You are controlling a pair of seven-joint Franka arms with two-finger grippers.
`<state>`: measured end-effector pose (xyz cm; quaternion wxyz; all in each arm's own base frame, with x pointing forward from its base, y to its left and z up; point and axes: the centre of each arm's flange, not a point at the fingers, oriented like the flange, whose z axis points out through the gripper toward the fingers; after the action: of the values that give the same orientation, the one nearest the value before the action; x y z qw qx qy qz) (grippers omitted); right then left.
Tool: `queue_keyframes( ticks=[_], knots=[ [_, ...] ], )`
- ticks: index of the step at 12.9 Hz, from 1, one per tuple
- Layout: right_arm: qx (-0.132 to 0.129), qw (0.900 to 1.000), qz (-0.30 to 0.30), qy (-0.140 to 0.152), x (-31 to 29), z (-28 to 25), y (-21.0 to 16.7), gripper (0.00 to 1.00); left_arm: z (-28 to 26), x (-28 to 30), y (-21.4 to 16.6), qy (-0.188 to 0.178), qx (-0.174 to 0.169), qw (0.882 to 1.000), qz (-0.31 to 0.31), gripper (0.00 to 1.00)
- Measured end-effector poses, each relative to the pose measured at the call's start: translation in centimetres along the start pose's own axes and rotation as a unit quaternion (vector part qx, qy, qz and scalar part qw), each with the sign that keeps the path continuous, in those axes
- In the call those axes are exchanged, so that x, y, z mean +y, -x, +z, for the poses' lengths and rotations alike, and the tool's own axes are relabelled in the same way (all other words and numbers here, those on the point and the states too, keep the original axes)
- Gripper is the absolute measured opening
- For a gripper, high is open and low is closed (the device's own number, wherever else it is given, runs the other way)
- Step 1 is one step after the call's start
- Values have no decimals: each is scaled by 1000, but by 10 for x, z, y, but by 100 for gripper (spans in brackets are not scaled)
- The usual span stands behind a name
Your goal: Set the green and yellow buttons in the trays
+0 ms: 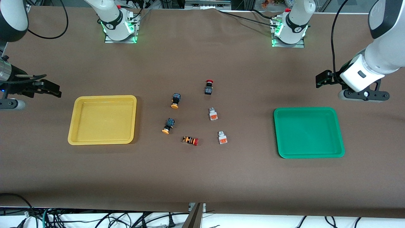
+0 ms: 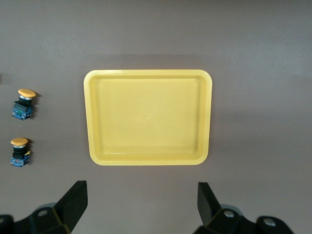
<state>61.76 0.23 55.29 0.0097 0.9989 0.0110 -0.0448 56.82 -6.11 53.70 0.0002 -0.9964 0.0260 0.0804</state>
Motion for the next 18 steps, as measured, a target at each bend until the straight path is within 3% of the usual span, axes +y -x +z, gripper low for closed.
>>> queue_keyframes(
  ticks=[4,10,14,18],
  knots=[
    [-26,1000,-5,-3,-8,46,-23,100,37,24,-16,0,-35,999,17,100],
    [-23,1000,7,-2,-120,120,-55,100,127,82,-77,16,-5,1000,0,100],
    [-42,997,58,-19,-199,158,-50,100,164,135,-94,28,28,999,-11,100],
    [-27,995,98,-18,-280,199,-32,100,220,164,-115,44,52,997,-20,100]
  ],
)
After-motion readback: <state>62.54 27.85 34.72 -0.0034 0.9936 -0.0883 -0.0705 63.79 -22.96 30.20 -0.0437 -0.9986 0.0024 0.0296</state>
